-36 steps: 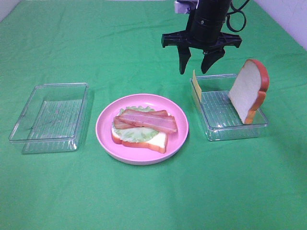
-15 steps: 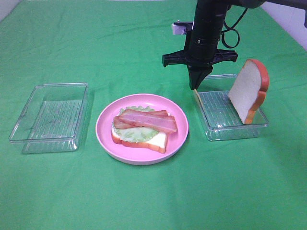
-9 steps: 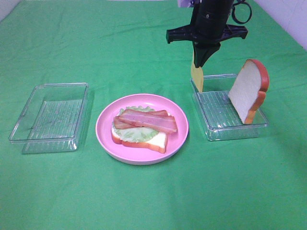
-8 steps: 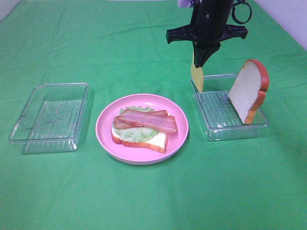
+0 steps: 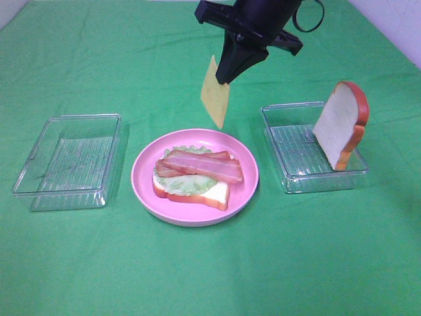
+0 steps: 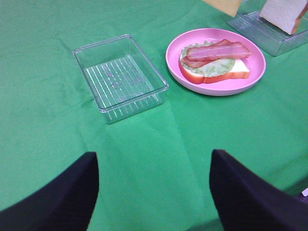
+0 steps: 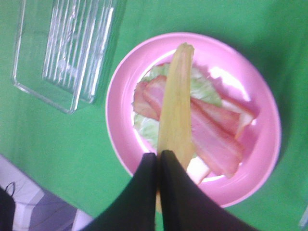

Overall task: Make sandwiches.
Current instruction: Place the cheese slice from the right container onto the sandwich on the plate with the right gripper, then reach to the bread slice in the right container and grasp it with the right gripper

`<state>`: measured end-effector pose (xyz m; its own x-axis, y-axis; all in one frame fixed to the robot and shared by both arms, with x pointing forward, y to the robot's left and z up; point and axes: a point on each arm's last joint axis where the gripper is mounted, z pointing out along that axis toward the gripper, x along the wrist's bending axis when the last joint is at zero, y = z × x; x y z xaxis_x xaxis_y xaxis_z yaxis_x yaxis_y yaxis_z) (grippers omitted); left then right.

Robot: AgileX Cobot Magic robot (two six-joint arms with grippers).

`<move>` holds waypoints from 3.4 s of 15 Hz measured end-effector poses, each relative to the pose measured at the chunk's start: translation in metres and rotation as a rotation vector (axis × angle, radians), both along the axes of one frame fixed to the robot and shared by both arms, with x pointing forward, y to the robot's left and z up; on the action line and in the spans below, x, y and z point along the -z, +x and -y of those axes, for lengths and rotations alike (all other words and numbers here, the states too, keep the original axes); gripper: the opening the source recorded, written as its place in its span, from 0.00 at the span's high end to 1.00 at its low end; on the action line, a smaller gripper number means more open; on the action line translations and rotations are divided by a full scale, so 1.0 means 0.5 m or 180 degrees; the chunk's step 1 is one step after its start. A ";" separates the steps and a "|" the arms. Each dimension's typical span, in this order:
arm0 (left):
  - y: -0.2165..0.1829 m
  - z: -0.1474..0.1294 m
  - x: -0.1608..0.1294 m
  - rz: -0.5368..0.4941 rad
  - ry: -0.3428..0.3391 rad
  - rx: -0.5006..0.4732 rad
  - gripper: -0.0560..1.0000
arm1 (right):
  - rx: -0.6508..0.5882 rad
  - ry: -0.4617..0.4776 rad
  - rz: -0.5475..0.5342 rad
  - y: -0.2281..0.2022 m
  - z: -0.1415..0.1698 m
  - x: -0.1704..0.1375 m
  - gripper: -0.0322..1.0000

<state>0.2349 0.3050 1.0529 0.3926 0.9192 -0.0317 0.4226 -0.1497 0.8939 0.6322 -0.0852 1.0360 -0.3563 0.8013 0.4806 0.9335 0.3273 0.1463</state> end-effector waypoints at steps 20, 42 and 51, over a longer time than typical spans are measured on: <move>0.000 0.000 0.000 0.0000 0.0000 0.0000 0.35 | 0.0189 0.0133 -0.0726 -0.002 -0.019 0.201 0.43; 0.000 0.000 0.000 0.0000 0.0000 0.0000 0.35 | 0.1038 -0.1499 0.0406 0.003 0.285 -0.045 0.20; 0.000 0.000 0.000 0.0000 0.0000 0.0000 0.35 | 0.0918 -0.1381 -0.0121 0.053 0.310 0.092 0.20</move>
